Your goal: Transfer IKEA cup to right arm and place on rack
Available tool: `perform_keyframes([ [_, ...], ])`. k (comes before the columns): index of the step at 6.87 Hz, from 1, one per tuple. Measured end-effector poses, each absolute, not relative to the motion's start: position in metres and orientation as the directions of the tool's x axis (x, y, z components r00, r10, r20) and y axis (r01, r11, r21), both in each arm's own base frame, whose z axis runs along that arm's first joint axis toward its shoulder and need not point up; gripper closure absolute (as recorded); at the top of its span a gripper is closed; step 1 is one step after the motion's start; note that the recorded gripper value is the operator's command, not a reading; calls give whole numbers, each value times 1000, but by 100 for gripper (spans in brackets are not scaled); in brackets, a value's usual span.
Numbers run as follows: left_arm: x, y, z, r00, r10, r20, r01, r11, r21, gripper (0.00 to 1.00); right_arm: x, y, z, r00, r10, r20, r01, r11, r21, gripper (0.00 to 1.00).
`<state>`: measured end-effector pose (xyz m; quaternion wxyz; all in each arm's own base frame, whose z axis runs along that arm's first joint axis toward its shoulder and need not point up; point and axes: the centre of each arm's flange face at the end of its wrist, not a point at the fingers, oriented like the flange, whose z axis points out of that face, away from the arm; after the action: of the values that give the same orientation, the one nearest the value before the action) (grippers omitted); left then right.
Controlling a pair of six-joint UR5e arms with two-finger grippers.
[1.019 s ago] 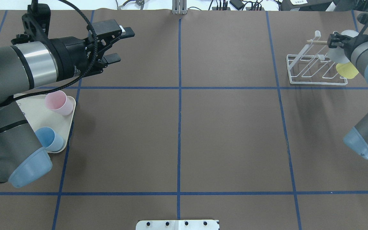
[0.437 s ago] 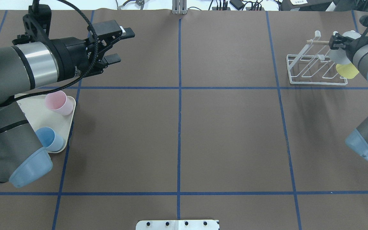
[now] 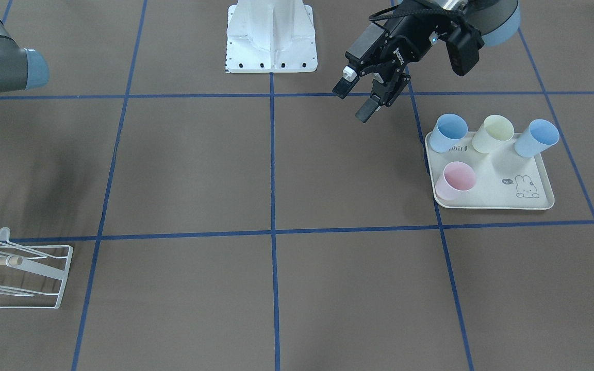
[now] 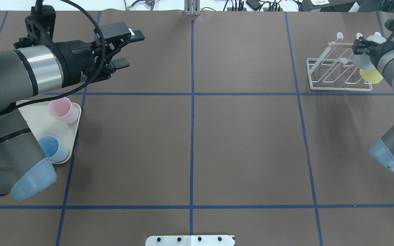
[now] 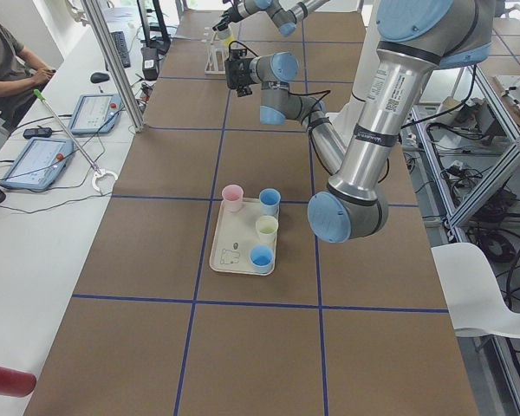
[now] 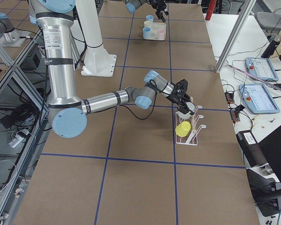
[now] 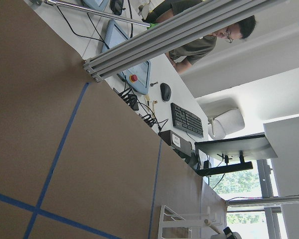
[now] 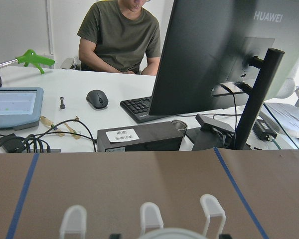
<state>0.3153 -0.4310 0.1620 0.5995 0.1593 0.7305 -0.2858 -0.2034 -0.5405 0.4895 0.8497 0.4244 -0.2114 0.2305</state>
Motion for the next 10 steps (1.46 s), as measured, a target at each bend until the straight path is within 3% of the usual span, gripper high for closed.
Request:
perform_keyframes([
  [1, 315, -431, 162, -231, -110, -967, 575, 786, -226, 0, -204, -541, 492, 802, 210, 559, -573, 532, 623, 1],
  [7, 313, -430, 165, -210, -95, -973, 577, 791, -202, 0, -202, -538, 476, 789, 186, 585, -584, 520, 623, 0],
  [10, 287, -440, 205, 67, -6, -998, 549, 835, 32, 0, -188, -510, 421, 733, 88, 675, -594, 567, 571, 0],
])
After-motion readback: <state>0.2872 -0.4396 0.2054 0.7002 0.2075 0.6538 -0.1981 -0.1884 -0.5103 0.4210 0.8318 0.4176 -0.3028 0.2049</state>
